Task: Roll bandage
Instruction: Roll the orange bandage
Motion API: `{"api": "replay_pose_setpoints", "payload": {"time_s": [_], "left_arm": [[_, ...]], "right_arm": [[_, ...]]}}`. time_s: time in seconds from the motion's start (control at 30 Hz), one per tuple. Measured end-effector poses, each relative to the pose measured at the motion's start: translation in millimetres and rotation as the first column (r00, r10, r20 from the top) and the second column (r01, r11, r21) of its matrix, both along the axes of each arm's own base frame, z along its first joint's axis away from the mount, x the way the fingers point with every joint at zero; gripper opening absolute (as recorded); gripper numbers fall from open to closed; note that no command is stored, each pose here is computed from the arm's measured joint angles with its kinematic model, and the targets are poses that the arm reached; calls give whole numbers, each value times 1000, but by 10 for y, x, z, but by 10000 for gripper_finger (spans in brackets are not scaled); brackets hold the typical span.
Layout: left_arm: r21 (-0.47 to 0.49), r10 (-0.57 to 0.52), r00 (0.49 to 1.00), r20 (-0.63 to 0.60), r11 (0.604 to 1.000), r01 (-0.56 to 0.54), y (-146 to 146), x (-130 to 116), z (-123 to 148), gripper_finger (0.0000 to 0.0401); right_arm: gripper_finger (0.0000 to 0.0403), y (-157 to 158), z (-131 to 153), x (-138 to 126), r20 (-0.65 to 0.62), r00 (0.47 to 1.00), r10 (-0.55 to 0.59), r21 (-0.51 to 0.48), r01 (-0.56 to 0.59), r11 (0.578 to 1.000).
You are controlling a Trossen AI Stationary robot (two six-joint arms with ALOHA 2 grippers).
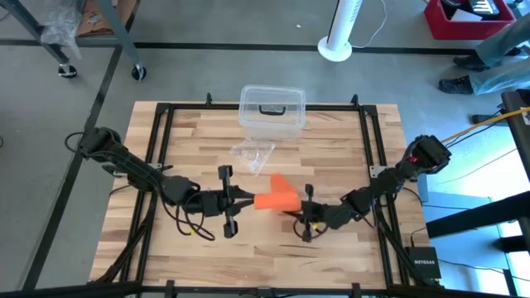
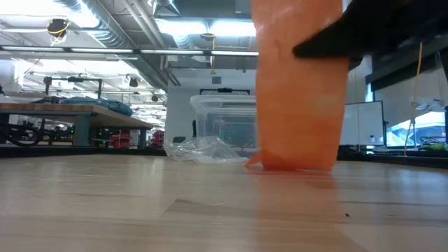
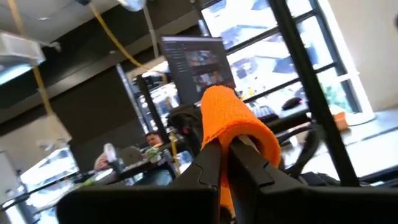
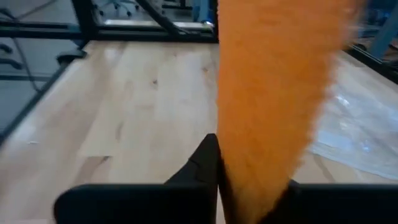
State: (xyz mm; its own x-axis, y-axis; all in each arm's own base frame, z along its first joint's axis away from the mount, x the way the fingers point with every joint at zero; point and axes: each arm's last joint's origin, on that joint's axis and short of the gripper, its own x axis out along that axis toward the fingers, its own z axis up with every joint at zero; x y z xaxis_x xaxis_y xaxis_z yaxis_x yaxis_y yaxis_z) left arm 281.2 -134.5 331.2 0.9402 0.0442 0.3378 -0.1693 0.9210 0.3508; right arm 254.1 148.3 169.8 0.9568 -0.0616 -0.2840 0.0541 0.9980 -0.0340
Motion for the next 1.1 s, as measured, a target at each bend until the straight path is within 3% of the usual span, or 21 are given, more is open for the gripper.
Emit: {"api": "replay_pose_setpoints", "payload": {"time_s": [0.23,0.47,0.53,0.67,0.87,0.93,1.1], "left_arm": [[43,152,988,-11,988,-151,59,-39,49,3],[-31,177,984,-6,984,-177,158,-1,54,2],[-45,145,989,7,988,-144,167,6,61,2],[-95,-12,994,110,995,23,178,-1,128,2],[-121,-205,935,288,961,248,209,-52,253,2],[-118,-225,910,349,953,281,246,-74,299,2],[-113,-165,870,466,964,243,399,-111,390,3]], "right_arm": [[8,374,259,-34,54,993,109,16,-110,994],[5,550,337,0,-9,991,131,-32,-132,991],[4,565,282,23,-27,990,140,-39,-141,989],[4,549,164,79,-56,992,111,-50,-113,992],[3,538,143,99,-55,994,94,-48,-97,994],[3,538,143,100,-54,994,92,-48,-95,994],[4,539,143,98,-55,994,93,-48,-96,994]]}}
